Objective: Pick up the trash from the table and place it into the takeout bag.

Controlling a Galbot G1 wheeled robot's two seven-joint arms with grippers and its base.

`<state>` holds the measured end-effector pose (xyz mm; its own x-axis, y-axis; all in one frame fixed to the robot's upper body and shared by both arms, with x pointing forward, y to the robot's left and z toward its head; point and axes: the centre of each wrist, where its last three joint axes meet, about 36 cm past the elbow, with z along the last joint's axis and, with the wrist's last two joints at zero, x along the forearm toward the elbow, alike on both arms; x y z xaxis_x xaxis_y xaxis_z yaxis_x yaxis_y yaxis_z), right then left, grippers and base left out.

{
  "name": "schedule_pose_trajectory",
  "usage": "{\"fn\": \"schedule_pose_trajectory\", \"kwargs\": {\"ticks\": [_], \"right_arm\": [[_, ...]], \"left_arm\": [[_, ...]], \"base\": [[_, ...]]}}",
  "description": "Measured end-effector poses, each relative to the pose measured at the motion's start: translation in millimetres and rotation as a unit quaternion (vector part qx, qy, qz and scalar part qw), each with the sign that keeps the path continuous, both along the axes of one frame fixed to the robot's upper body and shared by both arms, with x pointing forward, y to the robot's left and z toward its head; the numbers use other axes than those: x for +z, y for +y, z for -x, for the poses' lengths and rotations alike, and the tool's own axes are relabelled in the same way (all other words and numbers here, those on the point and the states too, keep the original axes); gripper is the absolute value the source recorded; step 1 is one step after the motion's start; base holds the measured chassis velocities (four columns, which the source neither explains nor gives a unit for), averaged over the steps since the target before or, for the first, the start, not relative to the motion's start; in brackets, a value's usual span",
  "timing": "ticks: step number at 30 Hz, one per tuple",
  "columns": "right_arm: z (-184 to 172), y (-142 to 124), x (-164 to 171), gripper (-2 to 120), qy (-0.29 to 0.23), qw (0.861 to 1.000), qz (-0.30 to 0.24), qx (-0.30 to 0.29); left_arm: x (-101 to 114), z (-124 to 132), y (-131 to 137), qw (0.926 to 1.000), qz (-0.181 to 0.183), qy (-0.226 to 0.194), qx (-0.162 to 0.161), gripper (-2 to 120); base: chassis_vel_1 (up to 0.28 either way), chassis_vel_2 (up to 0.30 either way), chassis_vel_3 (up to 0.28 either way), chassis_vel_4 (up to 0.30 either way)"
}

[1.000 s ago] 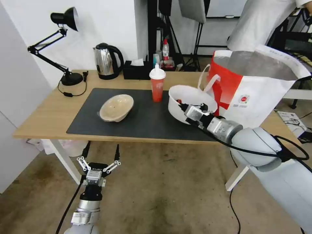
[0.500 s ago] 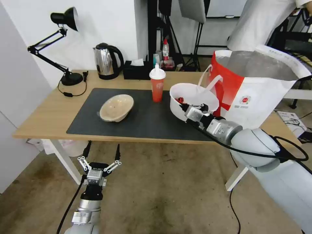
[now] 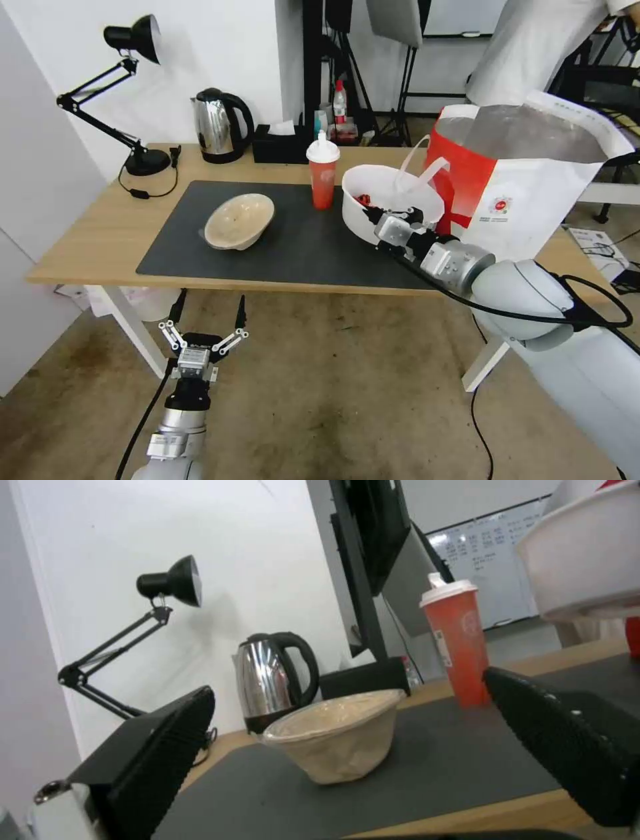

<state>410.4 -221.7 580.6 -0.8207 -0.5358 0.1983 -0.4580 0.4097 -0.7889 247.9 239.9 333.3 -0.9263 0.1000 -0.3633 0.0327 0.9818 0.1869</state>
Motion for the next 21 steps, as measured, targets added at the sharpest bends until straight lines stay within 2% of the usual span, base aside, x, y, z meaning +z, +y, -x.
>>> {"fn": "schedule_pose_trajectory", "kwargs": {"ticks": [21], "right_arm": [[15.5,16.1,26.5,0,-0.022,0.998,-0.027,0.048]], "left_arm": [[-1.1,-0.7,0.7,1.0000,0.000,0.002,0.001,100]], "base": [[0.000,0.000,0.000,0.000]]}}
